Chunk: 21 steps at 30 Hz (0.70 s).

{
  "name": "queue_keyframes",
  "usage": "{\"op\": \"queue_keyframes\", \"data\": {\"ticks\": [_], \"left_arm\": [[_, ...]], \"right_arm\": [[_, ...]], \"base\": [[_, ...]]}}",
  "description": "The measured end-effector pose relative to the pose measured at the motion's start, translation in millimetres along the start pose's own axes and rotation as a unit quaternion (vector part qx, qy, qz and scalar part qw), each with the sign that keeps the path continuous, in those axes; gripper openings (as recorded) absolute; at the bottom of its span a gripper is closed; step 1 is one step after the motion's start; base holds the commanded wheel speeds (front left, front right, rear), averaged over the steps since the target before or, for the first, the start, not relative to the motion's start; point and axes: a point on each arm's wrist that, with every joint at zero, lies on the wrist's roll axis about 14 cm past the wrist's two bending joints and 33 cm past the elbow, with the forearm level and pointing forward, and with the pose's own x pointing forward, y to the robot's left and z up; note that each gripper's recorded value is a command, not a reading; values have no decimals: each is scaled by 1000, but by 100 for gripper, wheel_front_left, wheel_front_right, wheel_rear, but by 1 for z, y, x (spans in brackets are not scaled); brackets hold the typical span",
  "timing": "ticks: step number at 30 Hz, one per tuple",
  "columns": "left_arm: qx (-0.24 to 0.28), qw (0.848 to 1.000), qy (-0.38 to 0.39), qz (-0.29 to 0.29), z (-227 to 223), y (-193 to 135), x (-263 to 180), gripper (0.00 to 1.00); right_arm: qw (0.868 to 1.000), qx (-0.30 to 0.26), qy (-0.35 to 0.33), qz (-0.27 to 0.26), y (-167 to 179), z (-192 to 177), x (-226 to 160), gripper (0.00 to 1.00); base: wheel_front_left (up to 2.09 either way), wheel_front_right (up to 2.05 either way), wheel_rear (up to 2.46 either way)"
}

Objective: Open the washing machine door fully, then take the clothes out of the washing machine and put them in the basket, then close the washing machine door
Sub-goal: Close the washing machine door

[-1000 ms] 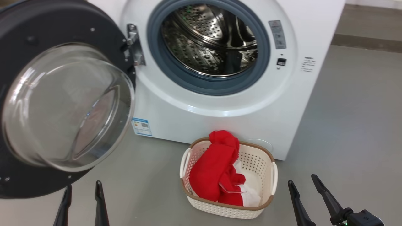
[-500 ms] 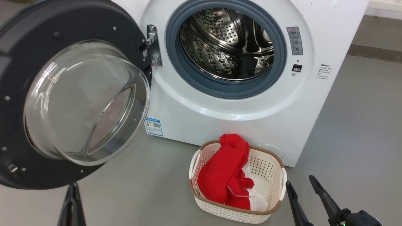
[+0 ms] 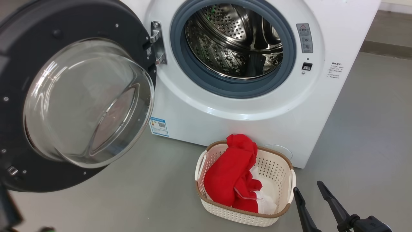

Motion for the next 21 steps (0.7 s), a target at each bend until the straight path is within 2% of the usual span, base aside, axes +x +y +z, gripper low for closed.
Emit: {"op": "queue_keyframes", "data": {"ticks": [6, 11, 18, 21], "left_arm": [[-51, 997, -56, 16, 29, 17, 26, 0], [-127, 988, -84, 40, 40, 38, 52, 0], [-268, 958, -59, 82, 34, 68, 97, 0], [-313, 944, -39, 99, 28, 79, 114, 0]], "right_arm": [[1000, -1, 5, 2, 1, -2, 2, 100], [1000, 2, 11, 1, -1, -5, 2, 100], [1000, 3, 19, -3, -4, -9, 2, 100], [1000, 0, 22, -7, -6, -10, 1, 100]], "base": [[0, 0, 0], [0, 0, 0], [0, 0, 0], [0, 0, 0]]}}
